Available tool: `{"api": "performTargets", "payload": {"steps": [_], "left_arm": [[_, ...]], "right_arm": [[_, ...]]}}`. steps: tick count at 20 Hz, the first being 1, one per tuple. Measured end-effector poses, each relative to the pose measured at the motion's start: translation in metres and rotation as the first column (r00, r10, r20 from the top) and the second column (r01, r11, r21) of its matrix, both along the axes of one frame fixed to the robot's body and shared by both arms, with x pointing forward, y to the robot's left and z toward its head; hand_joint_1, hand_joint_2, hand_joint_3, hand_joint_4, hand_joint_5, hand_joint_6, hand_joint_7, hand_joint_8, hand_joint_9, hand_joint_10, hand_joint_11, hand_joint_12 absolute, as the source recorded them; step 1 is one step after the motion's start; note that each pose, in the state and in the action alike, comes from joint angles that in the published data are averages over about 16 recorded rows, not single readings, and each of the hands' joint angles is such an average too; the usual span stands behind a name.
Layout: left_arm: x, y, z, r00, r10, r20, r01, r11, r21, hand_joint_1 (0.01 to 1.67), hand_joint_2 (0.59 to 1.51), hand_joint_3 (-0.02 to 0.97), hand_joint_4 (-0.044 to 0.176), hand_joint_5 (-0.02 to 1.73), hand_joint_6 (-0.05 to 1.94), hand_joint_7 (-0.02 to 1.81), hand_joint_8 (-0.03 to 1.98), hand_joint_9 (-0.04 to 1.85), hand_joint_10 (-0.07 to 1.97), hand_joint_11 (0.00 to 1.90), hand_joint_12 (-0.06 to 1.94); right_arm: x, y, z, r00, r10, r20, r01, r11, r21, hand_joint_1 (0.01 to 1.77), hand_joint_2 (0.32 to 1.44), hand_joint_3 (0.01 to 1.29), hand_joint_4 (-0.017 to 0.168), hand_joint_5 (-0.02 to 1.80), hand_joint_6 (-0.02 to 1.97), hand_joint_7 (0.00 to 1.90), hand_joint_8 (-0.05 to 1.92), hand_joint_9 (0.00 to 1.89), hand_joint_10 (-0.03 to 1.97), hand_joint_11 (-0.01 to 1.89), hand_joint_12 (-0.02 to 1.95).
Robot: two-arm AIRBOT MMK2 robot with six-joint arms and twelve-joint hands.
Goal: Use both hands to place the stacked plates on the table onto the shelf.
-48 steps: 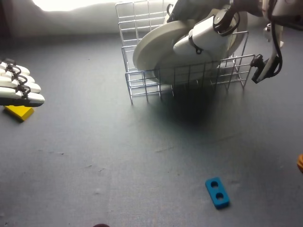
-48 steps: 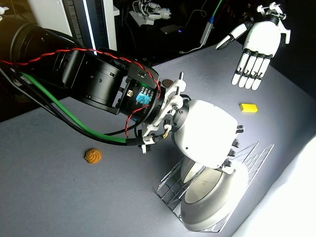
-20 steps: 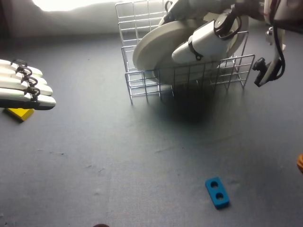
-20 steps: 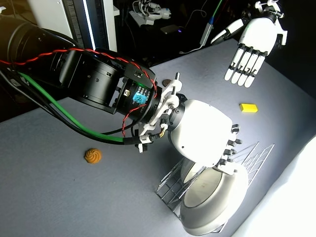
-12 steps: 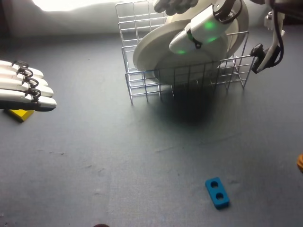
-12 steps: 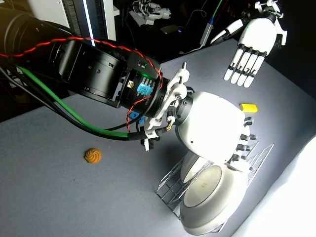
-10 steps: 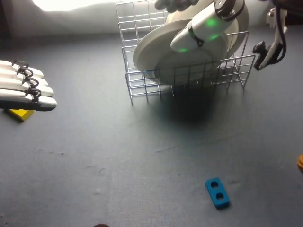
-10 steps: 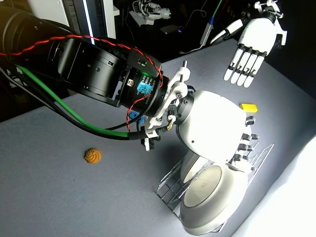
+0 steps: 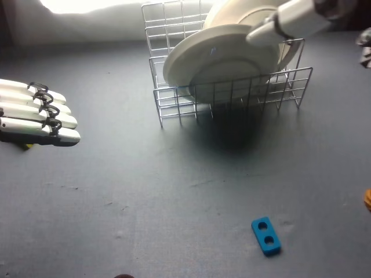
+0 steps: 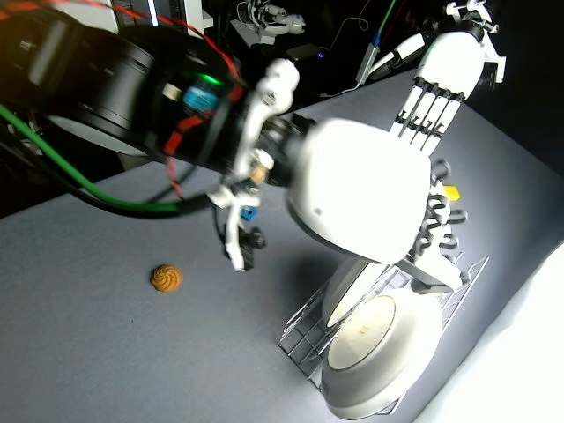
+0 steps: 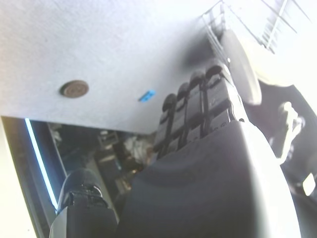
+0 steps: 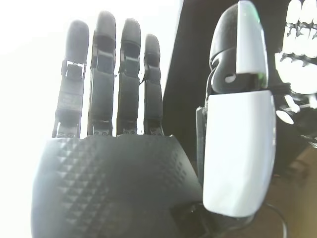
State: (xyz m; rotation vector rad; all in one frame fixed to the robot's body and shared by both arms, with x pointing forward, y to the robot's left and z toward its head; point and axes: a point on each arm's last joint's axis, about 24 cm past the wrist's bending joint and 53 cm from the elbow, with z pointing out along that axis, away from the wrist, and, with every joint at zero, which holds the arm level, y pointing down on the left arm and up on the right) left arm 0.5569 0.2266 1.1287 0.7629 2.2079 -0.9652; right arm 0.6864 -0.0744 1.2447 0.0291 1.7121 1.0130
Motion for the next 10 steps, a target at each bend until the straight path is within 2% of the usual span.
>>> {"api": "performTargets", "payload": {"steps": [4, 6, 10], "left_arm": [[-0.004, -0.005, 0.001, 0.9999, -0.008, -0.007, 0.008, 0.9999, -0.008, 0.01, 1.026, 0.016, -0.002, 0.05, 0.02, 0.05, 0.02, 0.06, 0.02, 0.03, 0.04], [-0.006, -0.007, 0.002, 0.9999, -0.012, -0.010, 0.012, 0.9999, -0.012, 0.02, 1.049, 0.016, -0.002, 0.11, 0.09, 0.12, 0.12, 0.12, 0.11, 0.08, 0.14], [-0.009, -0.011, 0.003, 0.9996, -0.021, -0.016, 0.021, 0.9996, -0.018, 0.05, 1.083, 0.016, -0.002, 0.33, 0.51, 0.38, 0.57, 0.35, 0.56, 0.29, 0.59]], "right_arm": [[-0.021, -0.017, 0.010, 0.999, -0.006, 0.048, 0.008, 0.999, -0.032, 0.97, 0.91, 0.01, -0.004, 0.66, 0.02, 0.77, 0.00, 0.76, 0.02, 0.27, 1.17], [-0.032, -0.025, 0.013, 0.998, -0.010, 0.061, 0.013, 0.999, -0.046, 0.90, 0.92, 0.01, -0.004, 0.67, 0.06, 0.79, 0.04, 0.77, 0.06, 0.29, 1.19], [-0.050, -0.039, 0.014, 0.997, -0.020, 0.073, 0.026, 0.997, -0.074, 0.74, 0.94, 0.01, -0.004, 0.70, 0.15, 0.84, 0.14, 0.80, 0.17, 0.35, 1.25]]}}
